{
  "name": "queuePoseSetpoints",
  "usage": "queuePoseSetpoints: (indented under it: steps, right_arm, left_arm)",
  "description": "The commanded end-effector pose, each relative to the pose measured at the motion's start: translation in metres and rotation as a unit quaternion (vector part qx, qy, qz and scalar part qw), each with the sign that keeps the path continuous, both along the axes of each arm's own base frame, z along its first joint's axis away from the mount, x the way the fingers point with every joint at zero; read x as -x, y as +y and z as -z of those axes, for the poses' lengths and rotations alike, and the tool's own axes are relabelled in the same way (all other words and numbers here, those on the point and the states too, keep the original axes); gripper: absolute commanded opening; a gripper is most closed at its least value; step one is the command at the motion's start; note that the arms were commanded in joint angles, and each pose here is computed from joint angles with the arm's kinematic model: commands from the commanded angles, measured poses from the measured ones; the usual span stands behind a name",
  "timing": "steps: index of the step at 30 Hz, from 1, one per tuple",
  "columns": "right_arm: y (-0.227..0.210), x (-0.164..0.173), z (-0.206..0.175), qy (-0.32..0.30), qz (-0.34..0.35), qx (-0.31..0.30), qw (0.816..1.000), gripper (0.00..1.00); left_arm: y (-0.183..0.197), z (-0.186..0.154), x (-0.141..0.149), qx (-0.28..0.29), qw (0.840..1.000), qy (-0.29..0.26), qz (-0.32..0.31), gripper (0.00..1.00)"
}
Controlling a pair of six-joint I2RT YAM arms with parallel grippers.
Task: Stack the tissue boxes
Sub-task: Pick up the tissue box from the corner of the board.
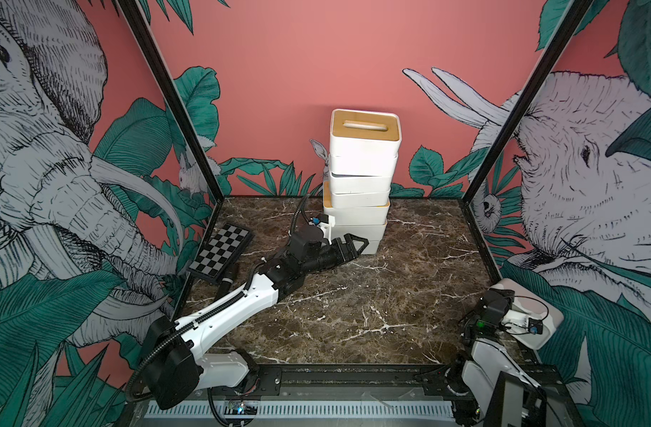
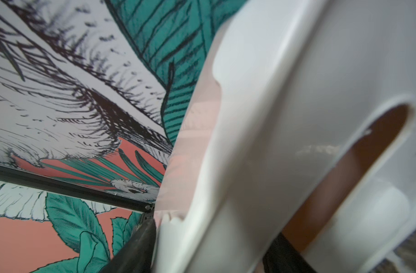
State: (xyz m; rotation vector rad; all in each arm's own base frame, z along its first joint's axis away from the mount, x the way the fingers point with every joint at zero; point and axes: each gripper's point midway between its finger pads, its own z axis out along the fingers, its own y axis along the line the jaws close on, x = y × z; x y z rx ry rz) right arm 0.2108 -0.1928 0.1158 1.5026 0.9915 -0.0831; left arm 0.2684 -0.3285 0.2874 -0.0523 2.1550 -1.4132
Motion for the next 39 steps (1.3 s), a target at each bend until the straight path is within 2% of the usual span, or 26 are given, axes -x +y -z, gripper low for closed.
queuePoseSetpoints:
  steps: [1, 4, 7, 11, 15, 23, 26, 32, 36, 39]
  right_arm:
    - [0.002, -0.016, -0.01, 0.033, -0.04, 0.023, 0.998, 0.62]
    - [0.007, -0.033, -0.019, 0.069, -0.088, 0.042, 0.993, 0.51]
    - [0.009, -0.035, -0.016, 0.07, -0.096, 0.033, 0.992, 0.5]
    - [0.02, -0.051, -0.016, 0.106, -0.156, 0.033, 0.982, 0.45]
    - [0.021, -0.052, -0.008, 0.118, -0.159, 0.028, 0.98, 0.43]
    - [0.036, -0.084, -0.012, 0.149, -0.247, 0.037, 0.957, 0.36]
    - [0.046, -0.098, -0.018, 0.17, -0.289, 0.045, 0.941, 0.34]
    - [0.082, -0.124, -0.03, 0.209, -0.394, 0.057, 0.893, 0.27]
    - [0.113, -0.127, -0.04, 0.222, -0.461, 0.054, 0.857, 0.21]
    - [0.138, -0.12, -0.046, 0.232, -0.516, 0.034, 0.824, 0.16]
  left_arm:
    - [0.008, -0.012, -0.001, 0.015, 1.0, -0.013, -0.013, 0.91]
    - [0.008, -0.011, -0.002, 0.016, 1.0, -0.014, -0.014, 0.91]
    - [0.011, -0.01, -0.003, 0.017, 1.0, -0.013, -0.018, 0.91]
    - [0.016, -0.008, -0.004, 0.017, 0.999, -0.012, -0.027, 0.91]
    - [0.022, -0.006, -0.005, 0.018, 0.999, -0.009, -0.033, 0.91]
    - [0.027, -0.001, -0.008, 0.024, 0.999, -0.002, -0.041, 0.91]
    - [0.028, 0.001, -0.009, 0.024, 0.999, 0.0, -0.043, 0.91]
    - [0.026, 0.003, -0.012, 0.027, 0.999, 0.003, -0.044, 0.91]
    - [0.028, 0.003, -0.012, 0.025, 0.999, -0.001, -0.046, 0.91]
    - [0.03, 0.003, -0.011, 0.022, 0.999, -0.005, -0.046, 0.91]
